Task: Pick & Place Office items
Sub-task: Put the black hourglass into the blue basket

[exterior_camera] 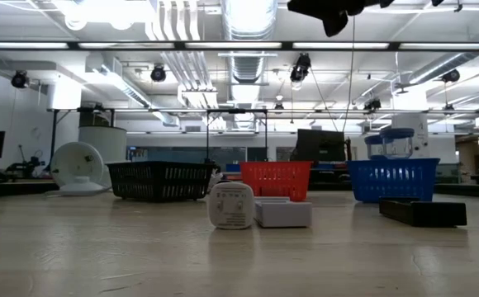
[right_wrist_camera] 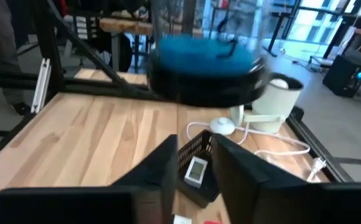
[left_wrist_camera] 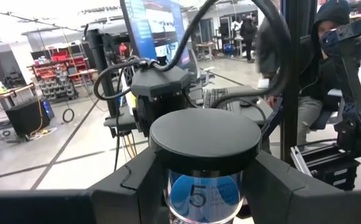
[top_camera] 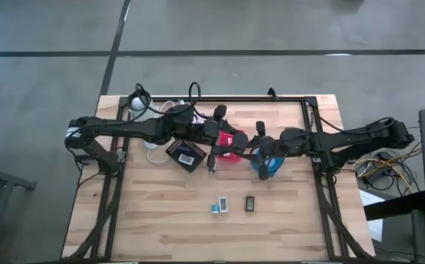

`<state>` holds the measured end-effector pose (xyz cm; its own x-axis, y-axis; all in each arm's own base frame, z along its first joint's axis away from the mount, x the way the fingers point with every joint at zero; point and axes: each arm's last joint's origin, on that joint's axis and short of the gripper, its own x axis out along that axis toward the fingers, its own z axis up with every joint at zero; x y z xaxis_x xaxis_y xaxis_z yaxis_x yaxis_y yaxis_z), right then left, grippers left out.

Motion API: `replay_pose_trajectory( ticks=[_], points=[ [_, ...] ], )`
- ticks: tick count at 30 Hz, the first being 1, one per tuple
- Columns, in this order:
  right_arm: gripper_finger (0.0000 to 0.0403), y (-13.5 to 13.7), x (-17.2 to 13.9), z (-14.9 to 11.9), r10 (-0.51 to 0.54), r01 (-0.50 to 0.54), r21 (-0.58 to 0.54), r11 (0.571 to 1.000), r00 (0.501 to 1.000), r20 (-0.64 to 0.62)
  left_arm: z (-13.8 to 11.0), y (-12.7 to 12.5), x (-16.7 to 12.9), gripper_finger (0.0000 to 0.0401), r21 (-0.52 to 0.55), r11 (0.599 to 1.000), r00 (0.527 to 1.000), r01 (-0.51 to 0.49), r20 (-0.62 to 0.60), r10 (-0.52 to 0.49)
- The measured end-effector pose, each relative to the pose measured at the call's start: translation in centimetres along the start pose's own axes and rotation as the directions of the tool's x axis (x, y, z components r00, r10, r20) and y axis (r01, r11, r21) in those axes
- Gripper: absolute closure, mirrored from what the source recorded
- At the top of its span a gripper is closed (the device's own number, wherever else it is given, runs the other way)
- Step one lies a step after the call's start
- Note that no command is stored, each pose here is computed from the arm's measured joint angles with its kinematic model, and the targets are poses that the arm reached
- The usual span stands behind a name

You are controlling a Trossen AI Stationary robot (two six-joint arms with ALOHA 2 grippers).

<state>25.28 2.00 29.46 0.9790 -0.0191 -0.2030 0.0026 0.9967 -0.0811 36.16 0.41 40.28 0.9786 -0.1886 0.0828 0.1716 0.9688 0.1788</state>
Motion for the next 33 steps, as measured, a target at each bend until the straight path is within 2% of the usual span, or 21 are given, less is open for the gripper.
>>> replay_pose_trajectory(
  ticks=[5,7,11,18,24,33],
  points=[
    [0.0376,0.0,0.2,0.4,-0.003,0.004,-0.032,0.999,0.999,0.044,-0.2,0.0,0.0,0.0220,-0.004,1.000,1.000,0.002,-0.011,-0.002],
    [0.0390,0.0,0.1,0.6,-0.004,0.007,-0.040,0.999,0.998,0.068,-0.4,-0.1,0.0,0.0220,-0.006,1.000,1.000,0.003,-0.018,-0.003],
    [0.0394,-0.1,0.0,1.1,-0.007,0.012,-0.046,0.999,0.993,0.115,-0.5,-0.1,0.0,0.0220,-0.002,1.000,1.000,0.002,-0.010,-0.002],
    [0.0394,-0.1,-0.1,1.2,-0.007,0.013,-0.052,0.999,0.993,0.118,-0.7,-0.1,-0.1,0.0219,-0.011,1.000,1.000,0.001,-0.012,-0.001],
    [0.0394,-0.2,-0.3,2.0,-0.011,0.020,-0.051,0.999,0.986,0.169,-1.6,-0.3,0.1,0.0193,-0.030,1.000,0.998,0.008,-0.057,-0.009],
    [0.0394,-0.1,-0.3,2.2,0.016,-0.005,-0.057,0.998,0.981,0.191,-2.0,-0.3,0.5,0.0231,-0.027,0.999,0.998,0.019,-0.062,-0.021]
  ],
)
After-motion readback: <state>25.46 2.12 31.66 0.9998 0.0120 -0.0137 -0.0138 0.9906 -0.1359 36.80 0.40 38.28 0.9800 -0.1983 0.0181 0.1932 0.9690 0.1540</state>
